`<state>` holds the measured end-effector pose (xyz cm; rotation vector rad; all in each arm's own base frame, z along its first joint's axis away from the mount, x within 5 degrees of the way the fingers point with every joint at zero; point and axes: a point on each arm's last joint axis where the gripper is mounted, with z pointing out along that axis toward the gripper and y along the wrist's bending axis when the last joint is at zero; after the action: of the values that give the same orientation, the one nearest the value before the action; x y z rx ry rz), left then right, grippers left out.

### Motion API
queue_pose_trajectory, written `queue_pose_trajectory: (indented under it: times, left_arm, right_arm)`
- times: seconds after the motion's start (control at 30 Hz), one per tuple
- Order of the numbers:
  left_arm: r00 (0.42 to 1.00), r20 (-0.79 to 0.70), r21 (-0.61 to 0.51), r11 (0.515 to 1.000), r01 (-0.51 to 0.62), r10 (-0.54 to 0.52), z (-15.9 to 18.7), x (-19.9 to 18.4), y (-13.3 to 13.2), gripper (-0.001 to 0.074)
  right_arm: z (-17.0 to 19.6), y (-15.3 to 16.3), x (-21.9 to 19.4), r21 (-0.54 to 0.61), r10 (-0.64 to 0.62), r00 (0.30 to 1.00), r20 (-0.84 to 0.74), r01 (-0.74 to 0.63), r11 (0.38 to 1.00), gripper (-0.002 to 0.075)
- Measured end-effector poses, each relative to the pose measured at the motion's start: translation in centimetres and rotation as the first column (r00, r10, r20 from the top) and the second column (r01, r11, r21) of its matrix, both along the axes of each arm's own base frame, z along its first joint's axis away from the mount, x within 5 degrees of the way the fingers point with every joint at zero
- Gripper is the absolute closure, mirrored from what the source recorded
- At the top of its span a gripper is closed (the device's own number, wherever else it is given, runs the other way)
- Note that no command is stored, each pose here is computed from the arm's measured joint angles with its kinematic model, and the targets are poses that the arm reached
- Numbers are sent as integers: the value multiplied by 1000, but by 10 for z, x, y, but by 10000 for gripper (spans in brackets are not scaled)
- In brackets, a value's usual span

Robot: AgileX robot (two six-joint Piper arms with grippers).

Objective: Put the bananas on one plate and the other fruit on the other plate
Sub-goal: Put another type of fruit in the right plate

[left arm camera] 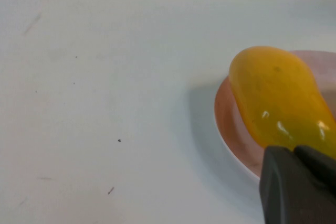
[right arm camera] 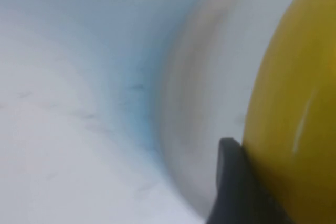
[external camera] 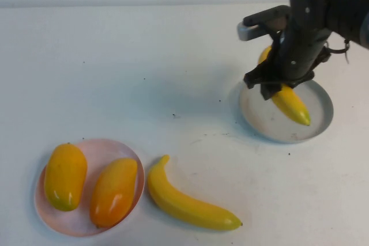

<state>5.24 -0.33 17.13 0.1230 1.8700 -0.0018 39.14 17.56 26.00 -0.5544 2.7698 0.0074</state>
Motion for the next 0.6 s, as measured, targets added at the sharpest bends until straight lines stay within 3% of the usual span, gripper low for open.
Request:
queue_pose_trajectory:
  times: [0.23,0.6]
  left_arm:
    - [1000,0,0,1000,0,0,0,0,0,737]
    - [1000,0,0,1000,0,0,0,0,0,737]
  right_arm:
    - [-29,-55,29,39,-172,981,-86,176,984,424]
    - [-64,-47,40,76,-152,979,-138,163,984,408]
